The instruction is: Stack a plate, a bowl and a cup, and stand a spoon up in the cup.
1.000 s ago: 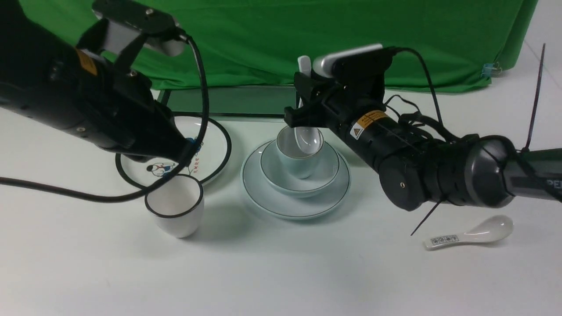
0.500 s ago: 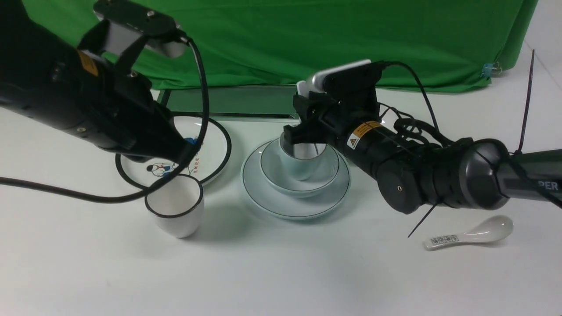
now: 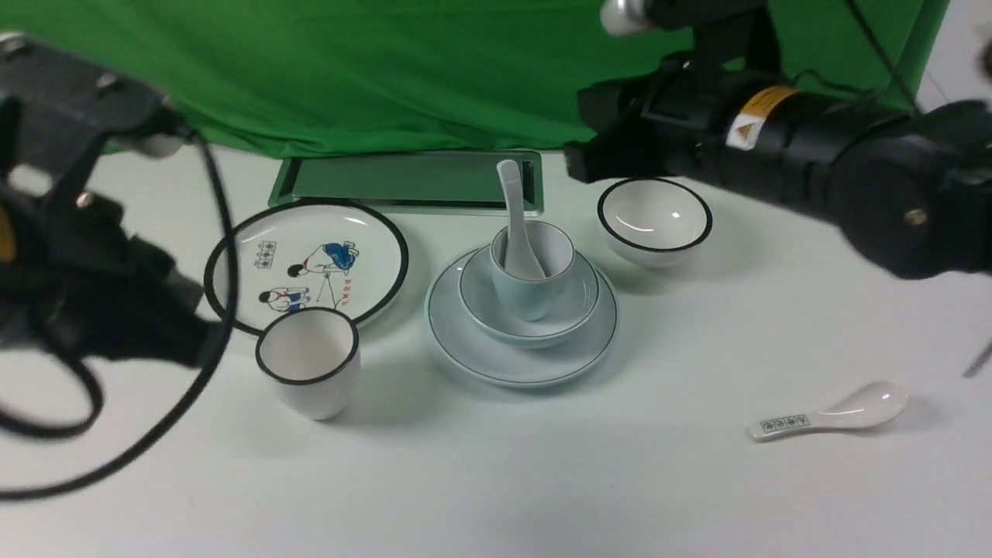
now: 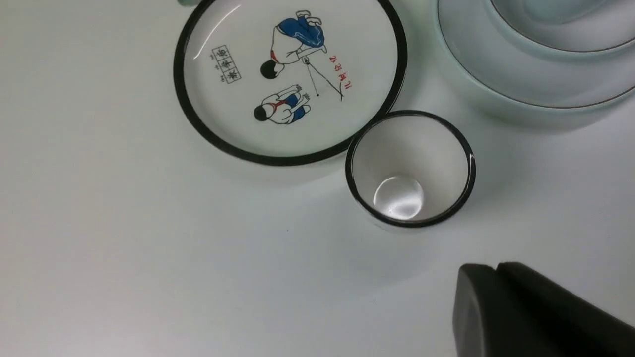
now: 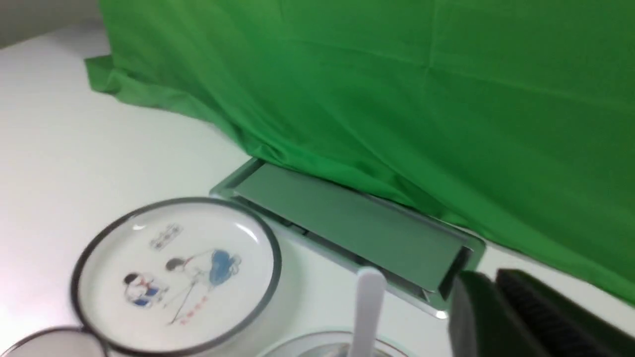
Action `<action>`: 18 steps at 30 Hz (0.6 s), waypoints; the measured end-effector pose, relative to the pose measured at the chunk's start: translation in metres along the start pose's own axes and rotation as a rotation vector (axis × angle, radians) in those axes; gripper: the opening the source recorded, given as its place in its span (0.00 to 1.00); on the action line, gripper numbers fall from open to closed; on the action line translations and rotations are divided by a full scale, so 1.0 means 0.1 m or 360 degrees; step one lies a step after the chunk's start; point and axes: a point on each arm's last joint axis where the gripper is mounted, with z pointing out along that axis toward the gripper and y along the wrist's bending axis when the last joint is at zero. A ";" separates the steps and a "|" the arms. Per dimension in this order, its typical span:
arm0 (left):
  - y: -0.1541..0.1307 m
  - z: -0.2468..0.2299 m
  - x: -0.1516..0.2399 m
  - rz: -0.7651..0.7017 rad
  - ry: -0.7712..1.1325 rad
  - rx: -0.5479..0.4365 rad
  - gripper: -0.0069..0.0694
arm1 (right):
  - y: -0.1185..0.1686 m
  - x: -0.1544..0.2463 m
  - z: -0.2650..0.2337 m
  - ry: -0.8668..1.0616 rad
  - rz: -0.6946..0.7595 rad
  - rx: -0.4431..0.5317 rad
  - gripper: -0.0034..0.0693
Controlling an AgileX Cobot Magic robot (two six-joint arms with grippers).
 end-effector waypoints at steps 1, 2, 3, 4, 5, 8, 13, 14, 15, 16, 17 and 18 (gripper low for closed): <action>0.00 -0.03 0.05 -0.0014 -0.0014 0.0000 0.04 | 0.00 -0.02 -0.03 -0.0008 -0.0004 0.0000 0.10; -0.01 -0.13 0.20 -0.0047 -0.0112 -0.0005 0.04 | 0.00 -0.06 -0.25 -0.0031 -0.0023 0.0000 0.07; -0.01 -0.23 0.32 -0.0083 -0.0213 -0.0006 0.04 | -0.01 -0.10 -0.46 -0.0071 -0.0043 0.0004 0.06; -0.02 -0.29 0.41 -0.0096 -0.0268 -0.0008 0.04 | 0.00 -0.08 -0.55 -0.0076 -0.0052 0.0004 0.06; -0.02 -0.40 0.51 -0.0122 -0.0375 -0.0010 0.04 | 0.00 -0.08 -0.74 -0.0117 -0.0066 0.0009 0.06; -0.03 -0.58 0.76 -0.0148 -0.0576 -0.0011 0.04 | 0.01 0.05 -1.10 -0.0162 -0.0087 0.0015 0.06; -0.04 -0.79 1.08 -0.0170 -0.0833 -0.0018 0.04 | 0.04 0.31 -1.72 -0.0301 -0.0088 0.0033 0.06; -0.04 -0.84 1.12 -0.0176 -0.0884 -0.0019 0.04 | 0.04 0.36 -1.82 -0.0323 -0.0088 0.0035 0.06; -0.04 -0.86 1.15 -0.0179 -0.0907 -0.0019 0.04 | 0.04 0.39 -1.89 -0.0348 -0.0088 0.0038 0.06; -0.04 -0.89 1.17 -0.0182 -0.0937 -0.0020 0.04 | 0.05 0.42 -1.99 -0.0385 -0.0088 0.0042 0.06; -0.04 -0.90 1.18 -0.0185 -0.0950 -0.0020 0.04 | 0.05 0.45 -2.06 -0.0415 -0.0088 0.0046 0.06; -0.04 -0.91 1.19 -0.0185 -0.0963 -0.0020 0.04 | 0.05 0.47 -2.12 -0.0438 -0.0088 0.0049 0.06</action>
